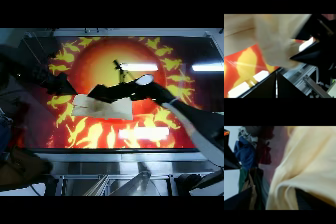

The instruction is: Fold the shirts.

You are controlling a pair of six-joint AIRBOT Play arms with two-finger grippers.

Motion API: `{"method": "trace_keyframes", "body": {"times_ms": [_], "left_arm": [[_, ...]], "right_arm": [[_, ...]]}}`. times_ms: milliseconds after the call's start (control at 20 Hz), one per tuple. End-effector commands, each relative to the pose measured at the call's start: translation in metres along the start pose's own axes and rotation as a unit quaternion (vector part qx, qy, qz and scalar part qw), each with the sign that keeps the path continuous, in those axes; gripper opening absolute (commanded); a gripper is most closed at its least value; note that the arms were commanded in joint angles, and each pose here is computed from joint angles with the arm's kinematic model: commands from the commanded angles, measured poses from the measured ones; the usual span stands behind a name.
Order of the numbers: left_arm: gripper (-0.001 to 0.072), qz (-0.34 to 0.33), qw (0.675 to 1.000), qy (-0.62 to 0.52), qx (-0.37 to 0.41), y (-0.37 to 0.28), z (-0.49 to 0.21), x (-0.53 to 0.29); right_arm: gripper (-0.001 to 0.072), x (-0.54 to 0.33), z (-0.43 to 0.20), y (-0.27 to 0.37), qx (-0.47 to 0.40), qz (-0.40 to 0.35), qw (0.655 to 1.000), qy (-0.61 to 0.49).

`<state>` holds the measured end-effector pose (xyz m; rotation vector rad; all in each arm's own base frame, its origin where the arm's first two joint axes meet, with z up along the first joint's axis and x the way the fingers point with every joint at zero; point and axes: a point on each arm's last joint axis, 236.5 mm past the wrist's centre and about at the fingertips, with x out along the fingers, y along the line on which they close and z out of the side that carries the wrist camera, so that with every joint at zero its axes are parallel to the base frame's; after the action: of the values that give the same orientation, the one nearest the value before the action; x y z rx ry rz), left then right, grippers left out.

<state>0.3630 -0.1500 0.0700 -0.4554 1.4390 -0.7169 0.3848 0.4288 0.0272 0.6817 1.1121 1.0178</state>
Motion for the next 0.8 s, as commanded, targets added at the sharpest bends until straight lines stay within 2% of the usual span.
{"method": "trace_keyframes", "body": {"times_ms": [0, 150, 200, 250, 400, 500, 600, 750], "left_arm": [[0.0021, -0.002, 0.999, -0.019, -0.036, 0.025, -0.03, 0.001], [0.0021, -0.003, 0.999, -0.009, -0.04, 0.027, -0.051, 0.015], [0.0021, -0.004, 0.999, -0.004, -0.043, 0.027, -0.058, 0.018], [0.0021, -0.005, 0.999, 0.002, -0.044, 0.028, -0.065, 0.021], [0.0021, -0.012, 0.999, 0.016, -0.045, 0.026, -0.077, 0.019], [0.0021, -0.015, 0.999, 0.021, -0.041, 0.022, -0.083, 0.013], [0.0021, -0.01, 0.999, 0.007, -0.037, 0.021, -0.082, 0.006], [0.0021, -0.006, 1.0, -0.008, -0.029, 0.016, -0.081, -0.002]], "right_arm": [[0.0551, 0.078, -0.008, -0.003, -0.008, -0.003, 1.0, -0.004], [0.054, 0.037, 0.017, 0.014, -0.039, 0.025, 0.999, 0.002], [0.0481, 0.011, 0.027, 0.012, -0.041, 0.026, 0.999, 0.009], [0.0482, -0.017, 0.035, 0.004, -0.036, 0.018, 0.999, 0.018], [0.0484, -0.107, 0.044, -0.055, 0.013, -0.062, 0.997, 0.047], [0.0485, -0.159, 0.031, -0.113, 0.076, -0.136, 0.987, 0.043], [0.0485, -0.186, 0.011, -0.162, 0.138, -0.177, 0.974, 0.024], [0.0604, -0.185, -0.027, -0.205, 0.206, -0.194, 0.959, 0.028]]}}
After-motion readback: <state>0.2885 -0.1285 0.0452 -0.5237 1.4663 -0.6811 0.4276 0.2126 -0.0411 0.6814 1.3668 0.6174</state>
